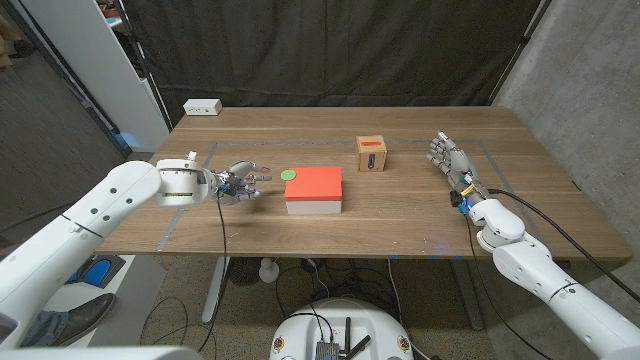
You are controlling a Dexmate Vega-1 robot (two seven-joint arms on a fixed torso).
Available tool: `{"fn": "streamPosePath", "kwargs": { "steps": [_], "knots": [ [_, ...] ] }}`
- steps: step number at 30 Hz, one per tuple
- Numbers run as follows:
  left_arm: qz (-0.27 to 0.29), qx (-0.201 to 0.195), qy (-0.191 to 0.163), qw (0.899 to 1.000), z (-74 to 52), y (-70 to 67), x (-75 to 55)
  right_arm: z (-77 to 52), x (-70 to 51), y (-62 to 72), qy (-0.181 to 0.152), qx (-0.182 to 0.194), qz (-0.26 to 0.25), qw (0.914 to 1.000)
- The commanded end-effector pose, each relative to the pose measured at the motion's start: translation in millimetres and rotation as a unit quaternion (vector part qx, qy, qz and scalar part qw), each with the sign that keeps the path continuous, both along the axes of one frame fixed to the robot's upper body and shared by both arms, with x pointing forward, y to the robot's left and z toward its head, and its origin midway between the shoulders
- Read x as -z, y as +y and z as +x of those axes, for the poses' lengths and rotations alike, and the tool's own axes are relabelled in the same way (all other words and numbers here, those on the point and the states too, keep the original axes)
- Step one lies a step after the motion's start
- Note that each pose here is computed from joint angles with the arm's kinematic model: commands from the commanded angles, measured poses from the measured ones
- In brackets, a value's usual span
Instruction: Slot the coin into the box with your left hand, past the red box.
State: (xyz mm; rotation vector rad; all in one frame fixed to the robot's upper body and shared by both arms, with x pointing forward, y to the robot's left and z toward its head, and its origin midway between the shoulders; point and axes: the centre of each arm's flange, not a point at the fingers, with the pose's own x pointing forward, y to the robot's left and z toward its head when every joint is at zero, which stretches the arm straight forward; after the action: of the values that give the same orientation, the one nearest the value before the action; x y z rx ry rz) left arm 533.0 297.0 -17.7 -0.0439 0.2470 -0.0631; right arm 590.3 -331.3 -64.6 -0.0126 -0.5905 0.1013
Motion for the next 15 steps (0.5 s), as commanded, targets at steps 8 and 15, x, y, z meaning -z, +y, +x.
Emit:
{"fn": "streamPosePath", "kwargs": {
  "steps": [8,15],
  "knots": [
    [-0.015,-0.003,0.028,0.999,4.6,-4.3,-6.3,1.0,7.8,-12.4,0.011,0.012,-0.002,0.9999],
    [-0.026,-0.024,0.041,0.999,6.7,-12.6,-6.9,0.3,9.8,-15.2,0.012,0.013,-0.003,0.9998]
  ]
}}
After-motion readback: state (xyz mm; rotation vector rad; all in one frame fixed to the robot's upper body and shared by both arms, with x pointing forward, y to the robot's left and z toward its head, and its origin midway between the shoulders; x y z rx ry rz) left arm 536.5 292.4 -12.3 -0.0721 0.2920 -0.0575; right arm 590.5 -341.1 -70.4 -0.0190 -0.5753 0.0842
